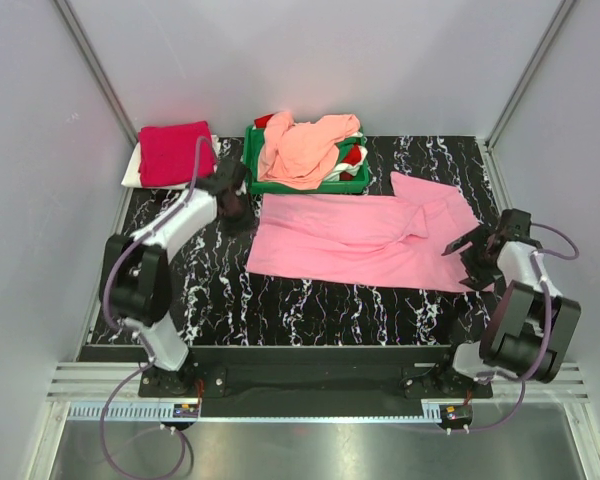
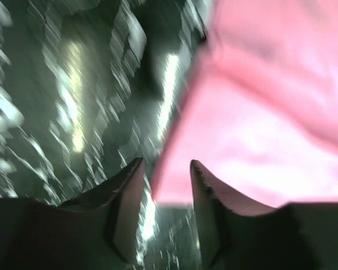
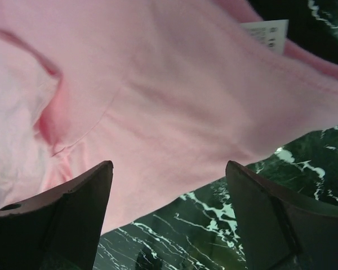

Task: Fold and stack the t-shirts
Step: Fold the tshirt

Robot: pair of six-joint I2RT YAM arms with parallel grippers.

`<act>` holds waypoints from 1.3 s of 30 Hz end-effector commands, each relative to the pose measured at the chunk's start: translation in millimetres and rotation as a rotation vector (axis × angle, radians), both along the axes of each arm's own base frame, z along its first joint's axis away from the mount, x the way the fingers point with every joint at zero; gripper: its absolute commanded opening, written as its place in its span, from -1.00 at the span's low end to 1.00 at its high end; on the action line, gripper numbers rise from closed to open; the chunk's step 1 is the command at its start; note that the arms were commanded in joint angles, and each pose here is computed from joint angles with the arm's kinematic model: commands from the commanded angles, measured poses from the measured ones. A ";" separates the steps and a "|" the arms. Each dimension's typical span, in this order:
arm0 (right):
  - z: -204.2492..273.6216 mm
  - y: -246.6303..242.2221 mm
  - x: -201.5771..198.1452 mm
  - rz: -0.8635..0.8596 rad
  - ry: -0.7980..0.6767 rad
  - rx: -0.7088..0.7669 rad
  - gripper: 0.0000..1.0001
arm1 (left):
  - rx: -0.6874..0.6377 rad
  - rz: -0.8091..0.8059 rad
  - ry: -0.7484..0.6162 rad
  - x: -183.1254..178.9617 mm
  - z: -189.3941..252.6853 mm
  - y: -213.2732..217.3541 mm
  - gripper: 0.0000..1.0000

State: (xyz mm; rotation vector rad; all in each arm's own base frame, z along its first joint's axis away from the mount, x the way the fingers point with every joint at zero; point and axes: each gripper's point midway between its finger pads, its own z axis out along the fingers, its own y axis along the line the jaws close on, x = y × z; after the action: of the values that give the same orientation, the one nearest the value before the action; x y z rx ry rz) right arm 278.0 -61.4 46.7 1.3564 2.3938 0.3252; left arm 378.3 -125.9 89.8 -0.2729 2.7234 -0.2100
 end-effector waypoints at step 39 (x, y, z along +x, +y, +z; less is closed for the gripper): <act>51.5 65.9 42.3 0.154 -0.203 0.075 0.48 | -0.151 -0.003 0.027 -171.9 -31.4 -10.7 0.06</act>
State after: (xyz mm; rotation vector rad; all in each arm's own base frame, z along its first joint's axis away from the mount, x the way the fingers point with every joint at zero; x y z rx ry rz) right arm 296.0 -1.8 75.8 1.1632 2.3952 0.4928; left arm 198.4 -132.6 48.7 -0.3502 2.7868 -0.3807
